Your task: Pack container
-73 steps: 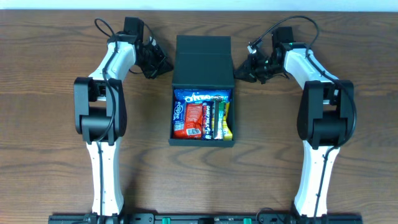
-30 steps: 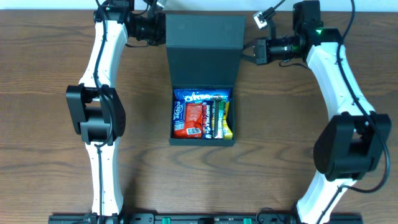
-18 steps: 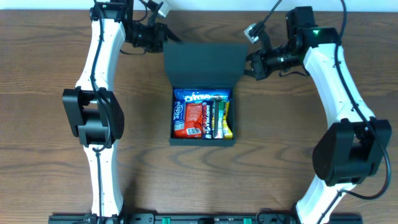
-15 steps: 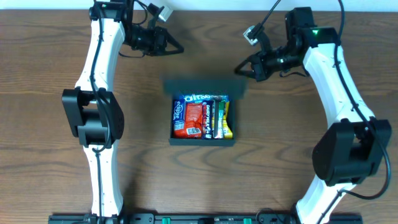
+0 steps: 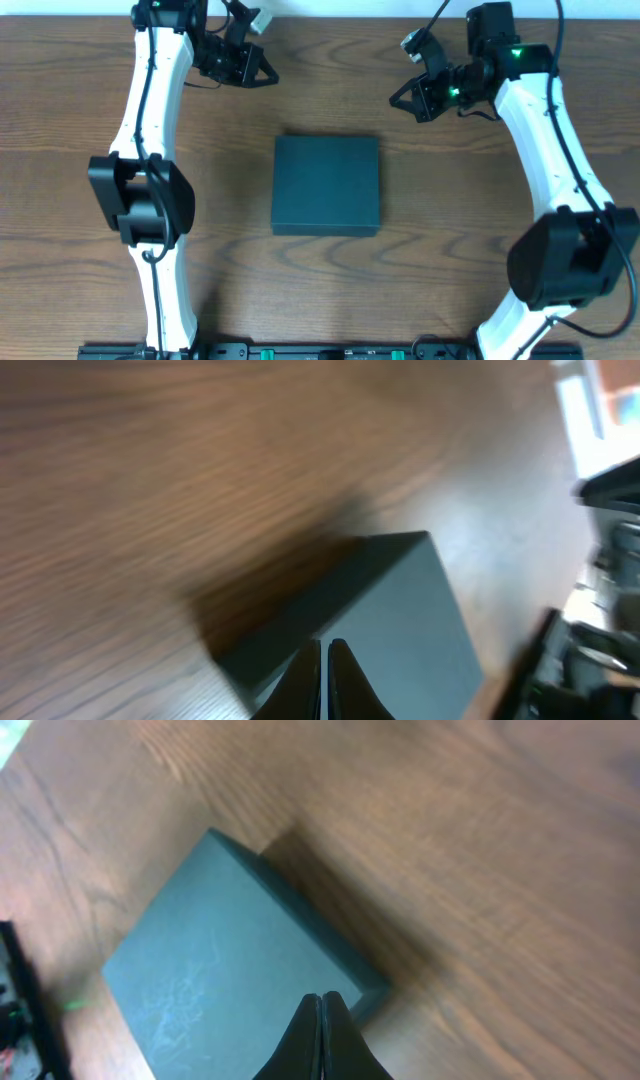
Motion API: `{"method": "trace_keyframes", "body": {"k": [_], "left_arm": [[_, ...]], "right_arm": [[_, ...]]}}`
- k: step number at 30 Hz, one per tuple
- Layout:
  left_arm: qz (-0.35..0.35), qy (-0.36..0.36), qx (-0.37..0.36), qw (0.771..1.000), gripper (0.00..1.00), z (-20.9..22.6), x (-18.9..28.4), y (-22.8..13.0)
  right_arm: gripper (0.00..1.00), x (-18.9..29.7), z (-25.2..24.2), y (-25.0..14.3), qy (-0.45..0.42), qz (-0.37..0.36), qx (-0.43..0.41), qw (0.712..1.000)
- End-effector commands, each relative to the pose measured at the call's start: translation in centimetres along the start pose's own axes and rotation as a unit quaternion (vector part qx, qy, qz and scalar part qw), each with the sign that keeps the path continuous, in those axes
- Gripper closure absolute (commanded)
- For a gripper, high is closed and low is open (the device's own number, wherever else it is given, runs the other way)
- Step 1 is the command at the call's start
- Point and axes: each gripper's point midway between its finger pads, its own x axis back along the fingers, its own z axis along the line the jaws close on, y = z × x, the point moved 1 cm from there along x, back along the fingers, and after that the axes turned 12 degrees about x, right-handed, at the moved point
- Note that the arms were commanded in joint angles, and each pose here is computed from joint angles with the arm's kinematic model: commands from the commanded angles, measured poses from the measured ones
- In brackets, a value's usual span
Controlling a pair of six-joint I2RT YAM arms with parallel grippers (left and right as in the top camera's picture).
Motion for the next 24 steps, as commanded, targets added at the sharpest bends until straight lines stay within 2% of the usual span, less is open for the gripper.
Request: {"method": "trace_keyframes", "body": {"k": [1, 7, 13, 19, 24], "left_arm": [[-0.044, 0.085, -0.003, 0.995, 0.94, -0.3, 3.6, 0.9], [-0.12, 0.107, -0.057, 0.985, 0.94, -3.7, 8.3, 2.4], [-0.226, 0.119, -0.122, 0.959, 0.94, -9.3, 13.8, 3.9], [-0.312, 0.133, -0.15, 0.929, 0.95, -13.7, 18.8, 4.0], [-0.37, 0.123, -0.182, 0.903, 0.95, -17.0, 22.4, 3.9]], "right_arm": [[0.99, 3.0, 0.7, 2.0, -0.05, -0.023, 0.027, 0.998], [0.98, 7.7, 0.2, 5.5, -0.159, -0.076, 0.094, 0.98], [0.99, 13.2, 1.7, 11.0, -0.229, -0.18, 0.192, 0.937], [0.98, 17.3, 3.3, 14.8, -0.272, -0.26, 0.248, 0.893], [0.98, 18.8, 4.4, 15.4, -0.278, -0.28, 0.249, 0.885]]}}
